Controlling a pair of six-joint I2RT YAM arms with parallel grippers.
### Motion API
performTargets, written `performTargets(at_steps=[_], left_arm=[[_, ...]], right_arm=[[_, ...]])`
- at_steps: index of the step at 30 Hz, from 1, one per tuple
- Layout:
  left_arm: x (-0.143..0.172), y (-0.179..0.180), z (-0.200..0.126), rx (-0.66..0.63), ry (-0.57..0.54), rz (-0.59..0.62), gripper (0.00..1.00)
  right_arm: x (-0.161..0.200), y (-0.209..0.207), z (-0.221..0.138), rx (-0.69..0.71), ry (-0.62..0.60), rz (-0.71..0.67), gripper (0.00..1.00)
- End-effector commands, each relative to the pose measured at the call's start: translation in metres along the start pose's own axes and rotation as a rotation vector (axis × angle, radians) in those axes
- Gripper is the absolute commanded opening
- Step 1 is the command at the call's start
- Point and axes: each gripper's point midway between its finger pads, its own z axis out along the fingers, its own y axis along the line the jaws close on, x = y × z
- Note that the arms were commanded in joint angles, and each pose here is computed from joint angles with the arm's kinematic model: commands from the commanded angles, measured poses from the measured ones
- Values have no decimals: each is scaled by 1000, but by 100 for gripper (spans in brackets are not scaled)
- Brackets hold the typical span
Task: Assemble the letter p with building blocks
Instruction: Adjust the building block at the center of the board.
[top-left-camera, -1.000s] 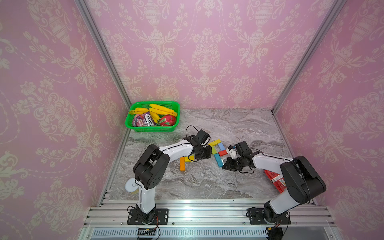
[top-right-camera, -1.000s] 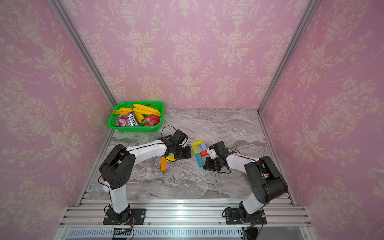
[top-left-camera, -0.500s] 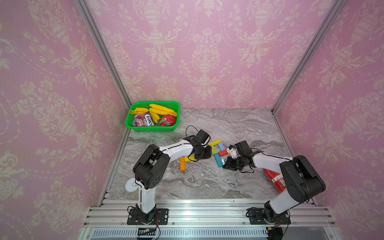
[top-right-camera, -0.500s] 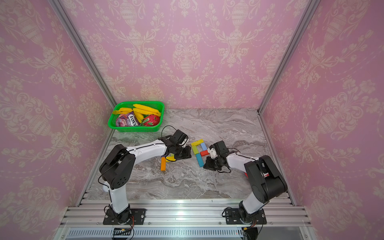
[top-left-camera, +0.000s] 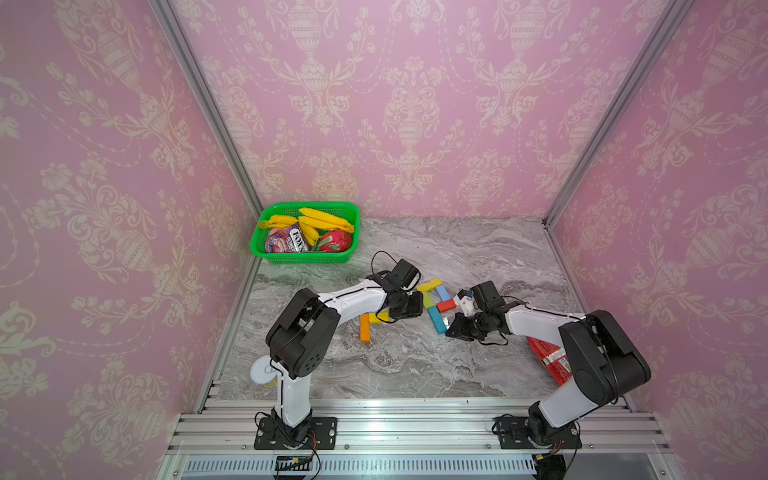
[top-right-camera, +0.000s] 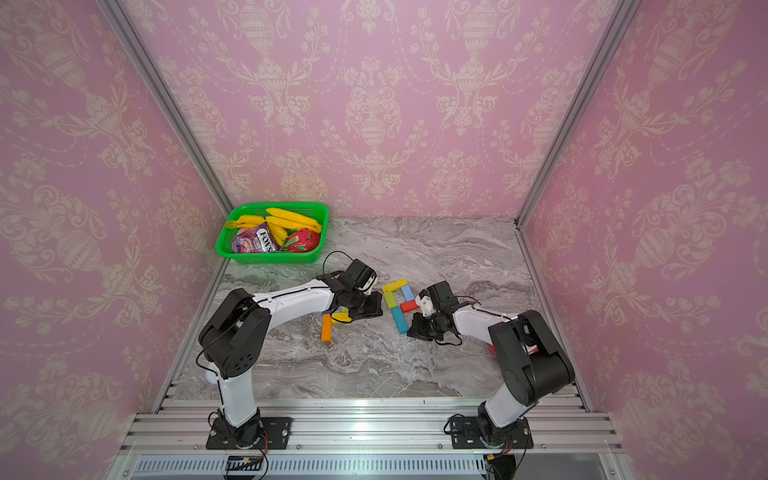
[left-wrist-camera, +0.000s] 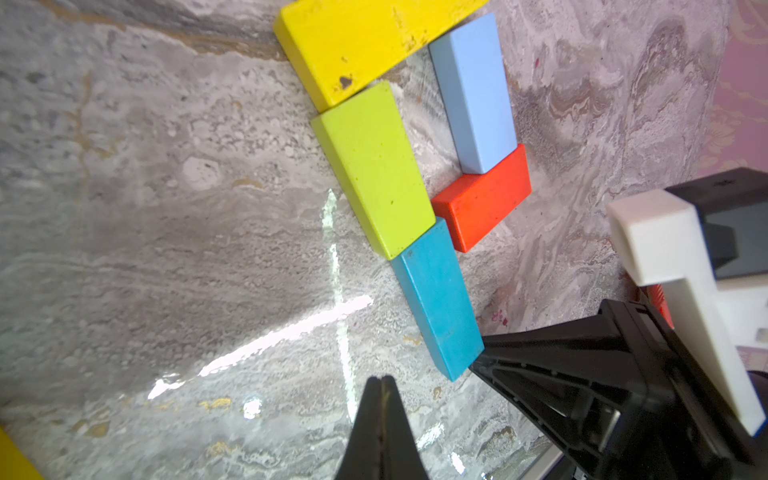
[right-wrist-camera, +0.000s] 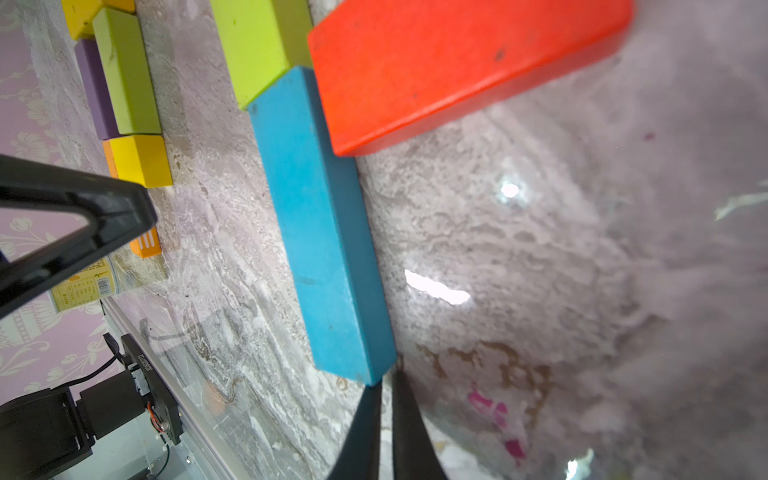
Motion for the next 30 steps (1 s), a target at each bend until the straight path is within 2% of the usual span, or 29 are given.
performTargets(at_steps=[1,9,14,17,20,21,23,24,25,26,27,30], left_arm=[[4,10,0,-22,11,9,0],[4,9,0,-18,10,9,0],[1,6,-2,-10,0,12,0],[-10,-3,-19,13,-83,37,0],[-24,-18,-52,53,-212,95,0],[-29,-24,-65,69,-262,125,0],[-39,-34,-94,81,-367,186,11],[-42,-36,-109,79,-424,217,15],[-45,-35,-121,64,-470,241,21],[-49,-31,-133,33,-520,256,30],[-51,-25,-140,-8,-548,255,39],[-53,-10,-145,-103,-527,263,50]], right_arm=[[-1,-11,0,50,11,8,12],[1,-7,-4,31,9,3,11],[3,-5,-19,51,-5,-14,12],[-2,-2,-36,77,-37,-30,20],[-17,4,-57,92,-91,-59,23],[-24,6,-66,103,-122,-70,29],[-39,7,-83,138,-188,-88,45],[-47,8,-92,152,-222,-98,59],[-55,8,-99,165,-249,-104,96],[-61,5,-103,182,-259,-101,100],[-69,3,-106,192,-264,-97,100],[-84,-2,-106,200,-256,-85,100]])
